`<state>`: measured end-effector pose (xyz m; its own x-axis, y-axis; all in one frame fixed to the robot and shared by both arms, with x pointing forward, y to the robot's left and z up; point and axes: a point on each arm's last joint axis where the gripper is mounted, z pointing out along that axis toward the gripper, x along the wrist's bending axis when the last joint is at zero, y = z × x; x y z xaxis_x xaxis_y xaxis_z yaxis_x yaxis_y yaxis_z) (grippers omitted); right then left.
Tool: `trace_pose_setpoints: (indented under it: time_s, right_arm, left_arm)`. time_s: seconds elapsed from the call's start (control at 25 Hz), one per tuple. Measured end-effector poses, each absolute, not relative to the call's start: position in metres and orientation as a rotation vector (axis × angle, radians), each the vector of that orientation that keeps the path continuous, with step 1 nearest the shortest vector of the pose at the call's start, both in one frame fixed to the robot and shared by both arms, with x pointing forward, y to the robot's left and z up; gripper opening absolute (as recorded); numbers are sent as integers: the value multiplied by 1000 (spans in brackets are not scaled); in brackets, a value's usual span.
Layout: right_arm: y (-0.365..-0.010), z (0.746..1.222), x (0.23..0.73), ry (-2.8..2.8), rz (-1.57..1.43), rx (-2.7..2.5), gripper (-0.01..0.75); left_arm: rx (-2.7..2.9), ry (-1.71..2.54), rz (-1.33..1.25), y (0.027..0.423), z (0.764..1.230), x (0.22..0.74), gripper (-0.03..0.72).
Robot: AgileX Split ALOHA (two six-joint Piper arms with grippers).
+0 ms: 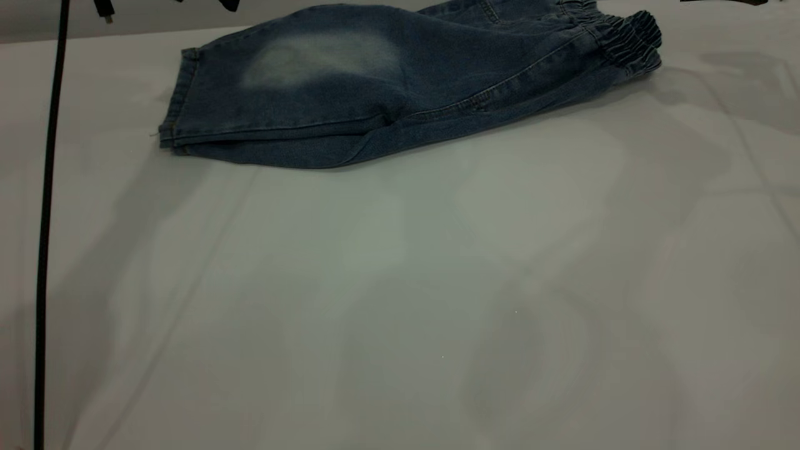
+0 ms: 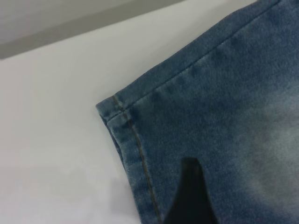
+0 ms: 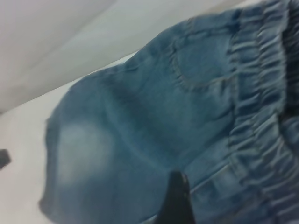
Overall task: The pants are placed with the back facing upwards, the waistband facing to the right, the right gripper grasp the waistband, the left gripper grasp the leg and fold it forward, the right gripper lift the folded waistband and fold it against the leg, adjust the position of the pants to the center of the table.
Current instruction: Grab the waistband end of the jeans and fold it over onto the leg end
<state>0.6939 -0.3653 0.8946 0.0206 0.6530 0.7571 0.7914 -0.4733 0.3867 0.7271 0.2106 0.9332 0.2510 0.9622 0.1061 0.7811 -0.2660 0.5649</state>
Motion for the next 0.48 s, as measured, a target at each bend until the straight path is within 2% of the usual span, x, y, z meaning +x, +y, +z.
trace_pose_setpoints:
  time_s: [0.28,0.48]
  right_arm:
    - [-385,874,683,-1361,-1369,-2106,535]
    - [-382,846,677,-1327,-1308,-2036,535]
  left_arm:
    - [2131,1590,619,208,958,720,524]
    - [2108,1565,643,206,980,715,525]
